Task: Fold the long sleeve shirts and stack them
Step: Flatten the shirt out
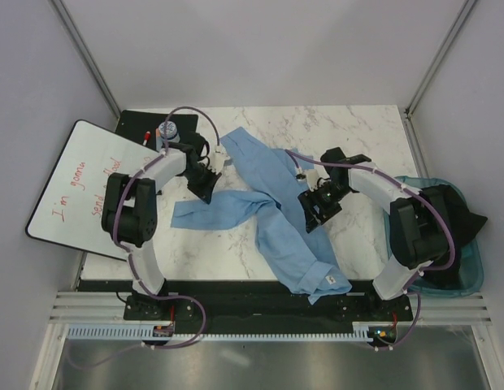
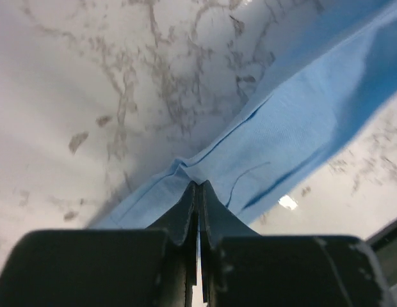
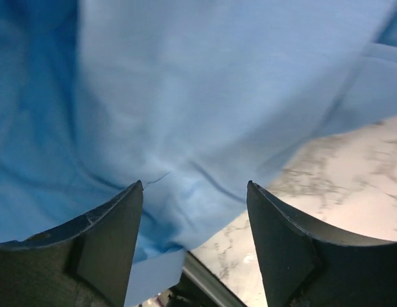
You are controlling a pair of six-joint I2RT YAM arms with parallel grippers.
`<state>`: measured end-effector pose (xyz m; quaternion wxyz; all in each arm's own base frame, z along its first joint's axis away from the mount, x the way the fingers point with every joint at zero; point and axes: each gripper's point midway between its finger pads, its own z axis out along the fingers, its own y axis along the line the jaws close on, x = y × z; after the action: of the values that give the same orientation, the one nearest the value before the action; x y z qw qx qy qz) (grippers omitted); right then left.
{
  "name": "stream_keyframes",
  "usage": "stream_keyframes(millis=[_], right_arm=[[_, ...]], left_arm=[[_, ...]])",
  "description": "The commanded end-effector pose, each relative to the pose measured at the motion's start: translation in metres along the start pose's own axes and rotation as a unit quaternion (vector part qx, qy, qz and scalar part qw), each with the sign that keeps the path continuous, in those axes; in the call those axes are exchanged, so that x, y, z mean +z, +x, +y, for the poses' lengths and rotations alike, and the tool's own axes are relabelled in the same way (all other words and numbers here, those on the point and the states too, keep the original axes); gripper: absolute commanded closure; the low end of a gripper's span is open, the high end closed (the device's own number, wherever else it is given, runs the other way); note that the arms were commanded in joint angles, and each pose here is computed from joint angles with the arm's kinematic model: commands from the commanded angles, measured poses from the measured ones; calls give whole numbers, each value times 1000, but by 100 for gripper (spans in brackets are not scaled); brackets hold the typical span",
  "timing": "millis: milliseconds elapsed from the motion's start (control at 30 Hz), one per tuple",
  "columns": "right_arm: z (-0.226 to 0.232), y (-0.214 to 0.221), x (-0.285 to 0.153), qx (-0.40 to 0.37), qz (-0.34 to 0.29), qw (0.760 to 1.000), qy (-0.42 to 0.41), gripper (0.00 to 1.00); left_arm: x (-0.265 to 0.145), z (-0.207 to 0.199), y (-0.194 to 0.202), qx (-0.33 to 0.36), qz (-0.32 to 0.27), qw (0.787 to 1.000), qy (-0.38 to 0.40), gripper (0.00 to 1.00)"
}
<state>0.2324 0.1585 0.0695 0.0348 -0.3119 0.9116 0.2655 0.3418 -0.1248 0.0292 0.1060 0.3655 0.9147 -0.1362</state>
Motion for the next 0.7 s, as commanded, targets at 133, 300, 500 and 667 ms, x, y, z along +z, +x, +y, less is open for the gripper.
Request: stream_keyframes(millis=[133, 300, 500, 667], right_arm=[[-40, -13, 24, 45, -18, 996, 68, 24], [-56, -23, 33, 52, -11, 995, 87, 68], [-69, -100, -26, 2, -100, 981, 165, 100], [-67, -169, -86, -41, -169, 962, 210, 100]], left_arm=[[-139, -69, -32, 112, -188, 975, 35, 98], [-183, -102, -8, 177, -209, 961, 36, 98], [-199, -157, 38, 265, -200, 937, 111, 98], [-163, -230, 103, 376, -98, 891, 235, 98]])
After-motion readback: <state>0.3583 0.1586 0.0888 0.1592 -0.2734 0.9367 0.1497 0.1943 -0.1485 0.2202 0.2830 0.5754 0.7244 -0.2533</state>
